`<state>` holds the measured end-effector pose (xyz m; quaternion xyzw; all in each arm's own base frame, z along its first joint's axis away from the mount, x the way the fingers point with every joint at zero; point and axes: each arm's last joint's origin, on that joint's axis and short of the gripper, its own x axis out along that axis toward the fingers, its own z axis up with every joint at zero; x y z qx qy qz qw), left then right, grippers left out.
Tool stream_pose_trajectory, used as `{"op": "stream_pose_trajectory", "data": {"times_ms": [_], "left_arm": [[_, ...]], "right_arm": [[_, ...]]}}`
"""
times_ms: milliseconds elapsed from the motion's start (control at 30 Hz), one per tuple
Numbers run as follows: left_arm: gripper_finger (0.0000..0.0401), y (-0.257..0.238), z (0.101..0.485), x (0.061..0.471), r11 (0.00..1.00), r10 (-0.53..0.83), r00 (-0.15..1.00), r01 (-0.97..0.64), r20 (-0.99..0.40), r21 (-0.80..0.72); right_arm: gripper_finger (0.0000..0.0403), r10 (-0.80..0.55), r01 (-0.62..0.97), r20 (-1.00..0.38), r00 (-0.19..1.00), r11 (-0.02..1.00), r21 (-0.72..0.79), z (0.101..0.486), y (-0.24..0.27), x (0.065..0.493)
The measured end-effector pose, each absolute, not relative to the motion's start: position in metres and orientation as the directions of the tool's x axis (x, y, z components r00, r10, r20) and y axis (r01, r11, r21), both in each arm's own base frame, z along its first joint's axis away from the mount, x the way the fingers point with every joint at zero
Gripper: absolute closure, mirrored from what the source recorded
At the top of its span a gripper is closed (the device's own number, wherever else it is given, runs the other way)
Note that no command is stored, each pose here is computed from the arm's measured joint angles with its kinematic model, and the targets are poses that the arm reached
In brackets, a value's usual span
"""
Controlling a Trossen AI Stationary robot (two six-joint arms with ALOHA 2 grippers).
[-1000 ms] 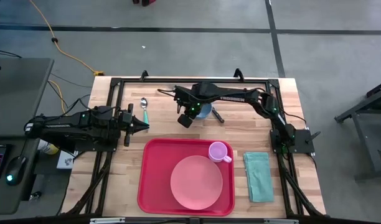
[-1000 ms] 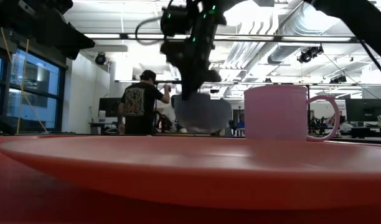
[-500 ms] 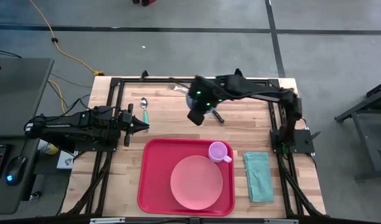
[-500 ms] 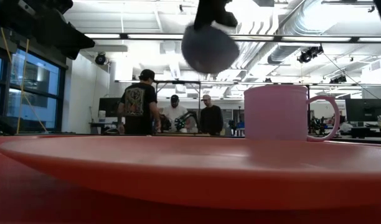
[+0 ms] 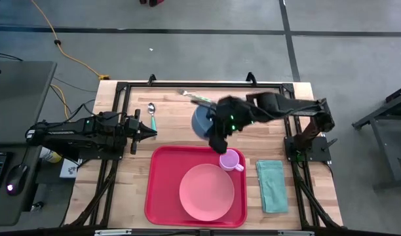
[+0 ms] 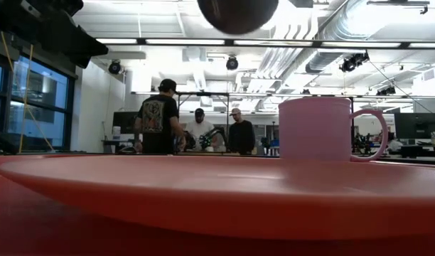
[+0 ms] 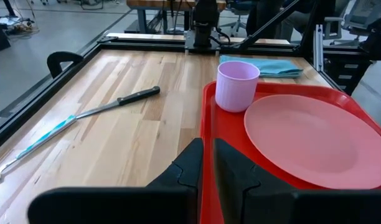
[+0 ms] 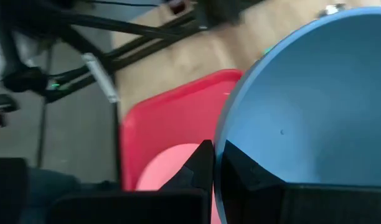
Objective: Set up tray
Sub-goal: Put the blue bowl on top of the pink plate
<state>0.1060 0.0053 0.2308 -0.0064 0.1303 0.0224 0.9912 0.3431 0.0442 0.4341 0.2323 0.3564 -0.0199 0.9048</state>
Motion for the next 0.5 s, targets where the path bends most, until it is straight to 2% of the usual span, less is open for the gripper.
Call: {"op": "stream_pose_trajectory", "data": {"times_ms": [267,500], "left_arm": [[0.0334,0.005,0.231,0.106,0.999,0.043,0.965,-0.046,-0.258,-0.006],[0.0334,0.005,0.231,0.106,0.999,0.043,0.965,-0.040,-0.258,0.017]], "right_arm": [[0.0403,0.239,0.138,-0.638,0.732,0.865,0.482,0.435,0.108,0.332],[0.0403,0.275,0.175,-0.709,0.649,0.853,0.491,0.403,0.150,0.346]]}}
